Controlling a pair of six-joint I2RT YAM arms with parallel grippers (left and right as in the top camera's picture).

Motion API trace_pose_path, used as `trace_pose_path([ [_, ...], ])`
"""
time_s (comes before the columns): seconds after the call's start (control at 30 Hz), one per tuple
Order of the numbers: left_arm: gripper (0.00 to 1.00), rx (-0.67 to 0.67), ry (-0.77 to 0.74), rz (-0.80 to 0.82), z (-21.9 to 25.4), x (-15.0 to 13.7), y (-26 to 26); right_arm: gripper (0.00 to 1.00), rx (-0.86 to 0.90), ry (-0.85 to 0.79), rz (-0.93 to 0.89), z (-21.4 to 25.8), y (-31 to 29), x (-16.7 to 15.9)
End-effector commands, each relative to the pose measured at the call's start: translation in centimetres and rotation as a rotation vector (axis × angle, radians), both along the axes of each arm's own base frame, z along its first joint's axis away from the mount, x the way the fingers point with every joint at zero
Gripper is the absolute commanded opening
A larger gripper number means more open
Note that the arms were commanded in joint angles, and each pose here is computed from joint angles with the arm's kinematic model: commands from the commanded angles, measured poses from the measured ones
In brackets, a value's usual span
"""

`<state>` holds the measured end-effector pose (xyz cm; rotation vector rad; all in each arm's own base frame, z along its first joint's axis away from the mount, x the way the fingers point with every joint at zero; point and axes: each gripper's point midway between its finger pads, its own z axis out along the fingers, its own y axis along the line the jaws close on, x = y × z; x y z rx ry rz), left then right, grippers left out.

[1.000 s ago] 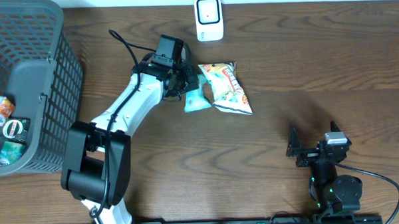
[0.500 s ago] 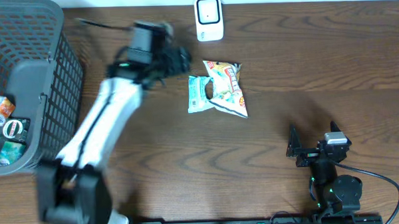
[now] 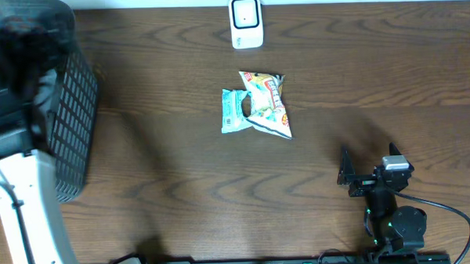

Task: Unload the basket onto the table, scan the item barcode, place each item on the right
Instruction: 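Reach into the basket and grasp the blue-and-white wipes pack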

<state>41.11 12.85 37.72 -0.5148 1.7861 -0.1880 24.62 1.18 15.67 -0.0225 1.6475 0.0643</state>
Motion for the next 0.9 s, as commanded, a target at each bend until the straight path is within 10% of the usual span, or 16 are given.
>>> trace_pose_path([
  [0.0,0.89,-0.005,0.057,0.15,-1.4,-2.5,6.1,0.99,0.009,0.004,-0.01,-0.1,-0.2,0.0],
  [0.3,0.89,-0.006,0.44,0.601,-10.1,-10.7,16.4,0.99,0.009,0.004,-0.01,-0.1,-0.2,0.0],
  [0.87,0.89,-0.123,1.043,0.512,-27.2,-13.4,16.6,0.99,0.009,0.004,-0.01,-0.1,-0.2,0.0],
])
